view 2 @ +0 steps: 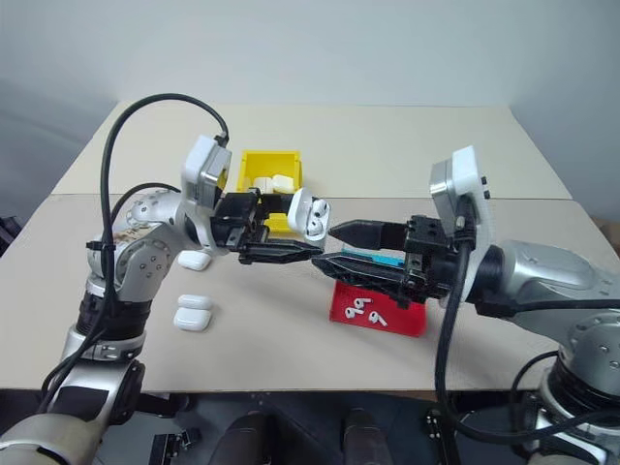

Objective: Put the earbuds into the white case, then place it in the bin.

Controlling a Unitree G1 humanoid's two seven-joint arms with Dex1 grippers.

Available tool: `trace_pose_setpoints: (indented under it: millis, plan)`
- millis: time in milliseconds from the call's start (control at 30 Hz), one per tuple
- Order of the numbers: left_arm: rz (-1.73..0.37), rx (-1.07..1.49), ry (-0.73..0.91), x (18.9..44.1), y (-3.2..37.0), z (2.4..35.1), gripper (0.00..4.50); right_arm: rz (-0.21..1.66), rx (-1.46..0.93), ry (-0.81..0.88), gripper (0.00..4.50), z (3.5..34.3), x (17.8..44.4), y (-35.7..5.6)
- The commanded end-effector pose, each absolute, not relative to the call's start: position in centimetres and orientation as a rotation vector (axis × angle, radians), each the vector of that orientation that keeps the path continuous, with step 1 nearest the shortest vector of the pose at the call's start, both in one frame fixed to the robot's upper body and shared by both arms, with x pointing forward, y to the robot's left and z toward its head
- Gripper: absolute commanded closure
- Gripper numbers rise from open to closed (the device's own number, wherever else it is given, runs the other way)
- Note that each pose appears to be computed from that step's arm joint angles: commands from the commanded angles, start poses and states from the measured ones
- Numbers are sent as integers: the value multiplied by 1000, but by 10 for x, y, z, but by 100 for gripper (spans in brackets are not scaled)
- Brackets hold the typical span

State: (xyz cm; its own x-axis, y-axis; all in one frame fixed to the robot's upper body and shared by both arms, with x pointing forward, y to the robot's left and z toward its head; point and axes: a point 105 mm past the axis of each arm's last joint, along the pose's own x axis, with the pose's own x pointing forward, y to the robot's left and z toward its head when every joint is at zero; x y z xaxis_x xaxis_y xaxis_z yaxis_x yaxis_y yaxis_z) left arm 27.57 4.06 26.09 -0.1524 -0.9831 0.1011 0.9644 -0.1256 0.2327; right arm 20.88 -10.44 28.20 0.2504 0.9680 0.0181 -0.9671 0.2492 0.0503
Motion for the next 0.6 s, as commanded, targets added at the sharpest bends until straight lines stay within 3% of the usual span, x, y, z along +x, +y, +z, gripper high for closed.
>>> trace_pose_setpoints:
  millis: [33, 300, 433, 600]
  plan:
    - [-1703, 104, -300, 273, 37, 261, 171, 1336, 46, -86, 188, 312, 204, -116]
    - [-1632, 166, -240, 290, 21, 243, 171, 1246, -260, -21, 441, 337, 248, -101]
    - [-1605, 194, -245, 298, 14, 242, 171, 1289, -437, 48, 446, 334, 263, -76]
    - [-1612, 196, -261, 298, 12, 245, 171, 1331, -711, 168, 446, 304, 270, -60]
